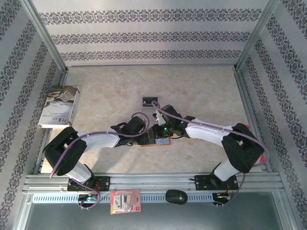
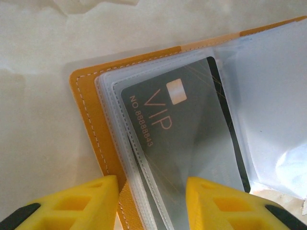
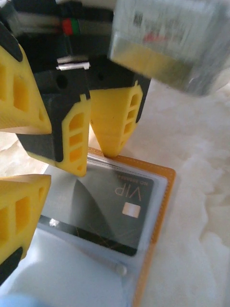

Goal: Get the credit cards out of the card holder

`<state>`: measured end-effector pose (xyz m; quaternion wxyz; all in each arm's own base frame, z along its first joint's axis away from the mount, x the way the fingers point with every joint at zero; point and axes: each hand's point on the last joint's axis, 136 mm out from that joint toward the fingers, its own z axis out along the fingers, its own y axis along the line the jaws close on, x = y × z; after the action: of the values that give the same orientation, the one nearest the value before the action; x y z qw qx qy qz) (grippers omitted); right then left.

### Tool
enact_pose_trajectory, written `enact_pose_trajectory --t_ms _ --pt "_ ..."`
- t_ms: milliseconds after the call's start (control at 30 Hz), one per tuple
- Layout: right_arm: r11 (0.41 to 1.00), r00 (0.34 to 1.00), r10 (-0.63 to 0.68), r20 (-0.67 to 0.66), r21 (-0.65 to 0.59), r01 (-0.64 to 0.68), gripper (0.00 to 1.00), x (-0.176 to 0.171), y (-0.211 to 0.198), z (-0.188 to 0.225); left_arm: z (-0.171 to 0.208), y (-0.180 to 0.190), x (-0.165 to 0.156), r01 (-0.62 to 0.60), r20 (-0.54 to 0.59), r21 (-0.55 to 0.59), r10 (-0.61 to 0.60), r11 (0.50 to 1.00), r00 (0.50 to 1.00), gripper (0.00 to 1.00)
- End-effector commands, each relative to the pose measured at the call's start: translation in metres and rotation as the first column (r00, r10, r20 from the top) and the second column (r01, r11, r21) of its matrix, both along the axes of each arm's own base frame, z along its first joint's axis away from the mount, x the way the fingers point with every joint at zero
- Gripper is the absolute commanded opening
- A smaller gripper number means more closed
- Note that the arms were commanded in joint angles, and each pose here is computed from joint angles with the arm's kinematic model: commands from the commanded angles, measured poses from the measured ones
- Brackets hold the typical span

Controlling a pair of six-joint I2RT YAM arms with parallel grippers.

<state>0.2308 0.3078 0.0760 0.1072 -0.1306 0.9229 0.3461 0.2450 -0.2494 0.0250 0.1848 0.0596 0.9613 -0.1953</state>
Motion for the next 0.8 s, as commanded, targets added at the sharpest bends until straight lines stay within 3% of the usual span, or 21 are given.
enact_pose_trajectory --t_ms 0,367,767 --pt "0.997 0.998 -0.037 -0.049 -0.075 0.034 0.25 0.0 -0.008 -0.02 -0.01 -0.001 -0.01 0.032 -0.032 0.026 -0.031 0.999 0.999 0.41" --pt "0.919 0.964 -0.26 -0.05 -0.318 0.232 0.25 -0.009 -0.093 -0.069 -0.027 0.003 -0.013 0.035 -0.067 0.039 -0.032 0.999 0.997 0.35" --pt "0.864 0.937 -0.337 0.095 -0.364 0.348 0.25 0.005 -0.129 -0.036 -0.031 0.007 -0.013 0.023 -0.08 0.034 -0.02 0.999 0.997 0.35"
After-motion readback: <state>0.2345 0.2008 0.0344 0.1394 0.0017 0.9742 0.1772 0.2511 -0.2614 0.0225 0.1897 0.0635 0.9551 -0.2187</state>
